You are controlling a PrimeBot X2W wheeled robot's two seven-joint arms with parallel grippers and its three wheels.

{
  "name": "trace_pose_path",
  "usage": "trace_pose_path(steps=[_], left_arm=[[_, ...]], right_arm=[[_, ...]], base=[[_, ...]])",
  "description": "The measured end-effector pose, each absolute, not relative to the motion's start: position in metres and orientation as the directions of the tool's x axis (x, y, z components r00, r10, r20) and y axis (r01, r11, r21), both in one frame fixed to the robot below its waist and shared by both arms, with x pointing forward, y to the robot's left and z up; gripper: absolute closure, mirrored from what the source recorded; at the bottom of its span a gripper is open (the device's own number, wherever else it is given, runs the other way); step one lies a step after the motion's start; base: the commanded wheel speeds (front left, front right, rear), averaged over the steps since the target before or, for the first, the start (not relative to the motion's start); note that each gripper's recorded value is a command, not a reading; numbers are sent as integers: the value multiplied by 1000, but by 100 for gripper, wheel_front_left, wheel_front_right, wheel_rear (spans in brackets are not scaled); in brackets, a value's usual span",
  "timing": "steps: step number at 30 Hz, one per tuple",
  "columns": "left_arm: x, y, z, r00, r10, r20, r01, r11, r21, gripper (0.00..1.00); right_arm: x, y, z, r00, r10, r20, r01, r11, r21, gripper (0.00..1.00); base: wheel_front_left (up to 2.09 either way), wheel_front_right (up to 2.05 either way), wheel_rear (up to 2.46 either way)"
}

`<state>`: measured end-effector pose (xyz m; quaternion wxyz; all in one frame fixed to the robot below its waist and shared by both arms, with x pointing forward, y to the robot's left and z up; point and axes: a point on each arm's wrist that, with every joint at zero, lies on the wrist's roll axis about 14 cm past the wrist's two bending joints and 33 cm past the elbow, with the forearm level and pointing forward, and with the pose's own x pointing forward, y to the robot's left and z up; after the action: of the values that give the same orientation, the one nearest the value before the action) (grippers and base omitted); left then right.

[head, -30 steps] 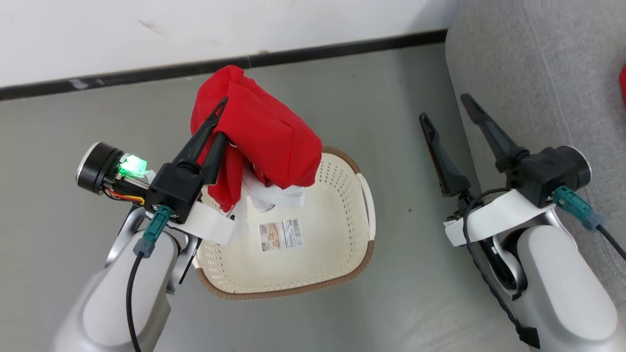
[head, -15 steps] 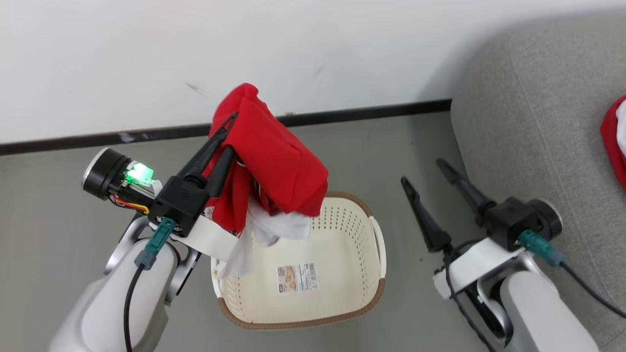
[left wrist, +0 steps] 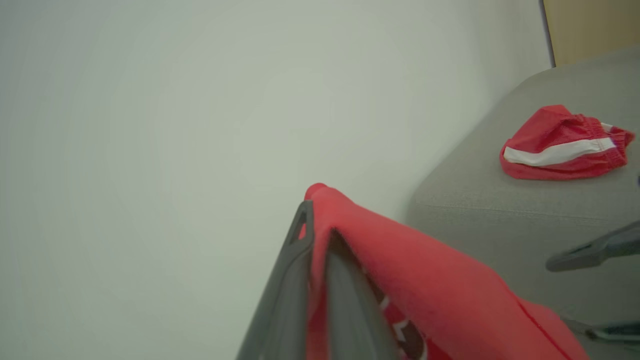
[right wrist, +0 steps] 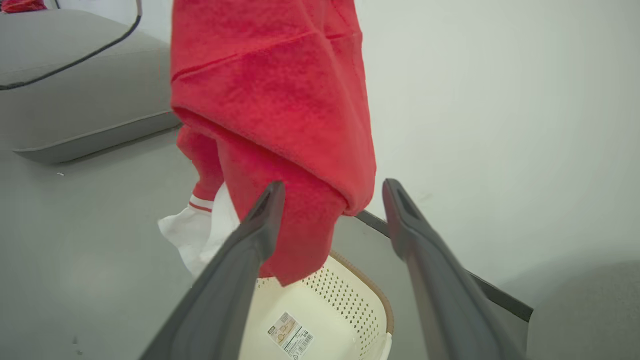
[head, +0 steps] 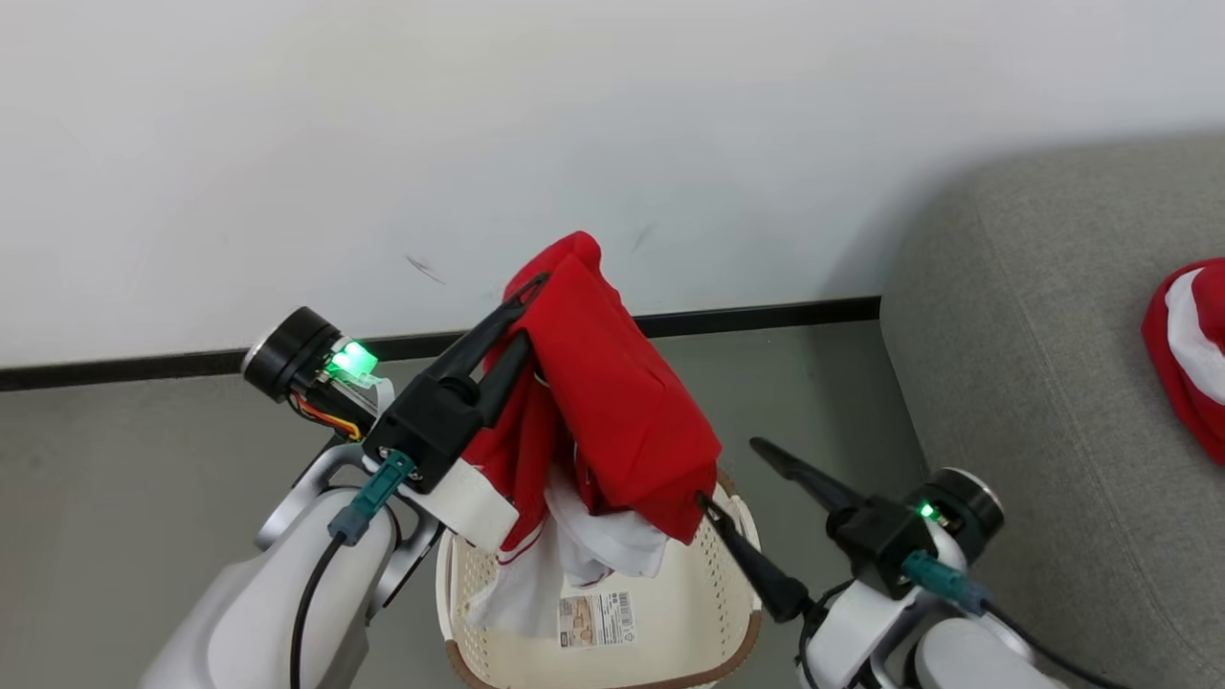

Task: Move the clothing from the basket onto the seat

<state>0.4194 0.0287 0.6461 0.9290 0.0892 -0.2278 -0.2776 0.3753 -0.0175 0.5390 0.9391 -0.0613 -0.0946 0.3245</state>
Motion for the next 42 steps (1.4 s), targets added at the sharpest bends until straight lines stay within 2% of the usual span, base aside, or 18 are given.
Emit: trace_pose_path(steps=[8,17,23,29,38,39,40,41,42], left_arm=[[401,13,659,711,-596,372,508,802,314,100],[383,-3,671,691,-624,364,538,781,318,100],[374,-8,677,682,-635,363,548,773,320,100],[370,-10,680,685,-635,357,552,772,315,100],[365,-12,680,685,-641,347,567,768,298,100],[365,-12,679,686,-640,346,567,768,298,100],[365,-12,680,685,-641,347,567,768,297,100],[365,-12,679,686,-641,345,568,768,297,100],[366,-12,679,687,-641,342,568,768,296,100]], right_arm=[[347,8,546,695,706,137,-661,702,-267,0],[337,13,565,648,747,149,-605,624,-495,0],[335,15,571,651,743,155,-574,615,-540,0],[344,11,590,684,697,215,-516,670,-534,0],[351,8,575,716,677,170,-512,675,-532,0],[352,8,573,718,677,164,-514,673,-532,29],[353,8,571,719,677,157,-515,671,-533,55],[353,8,568,721,676,150,-518,670,-531,69],[353,8,566,722,677,143,-522,668,-530,90]], base=[[0,0,0],[0,0,0],[0,0,0],[0,0,0],[0,0,0],[0,0,0],[0,0,0],[0,0,0],[0,0,0]])
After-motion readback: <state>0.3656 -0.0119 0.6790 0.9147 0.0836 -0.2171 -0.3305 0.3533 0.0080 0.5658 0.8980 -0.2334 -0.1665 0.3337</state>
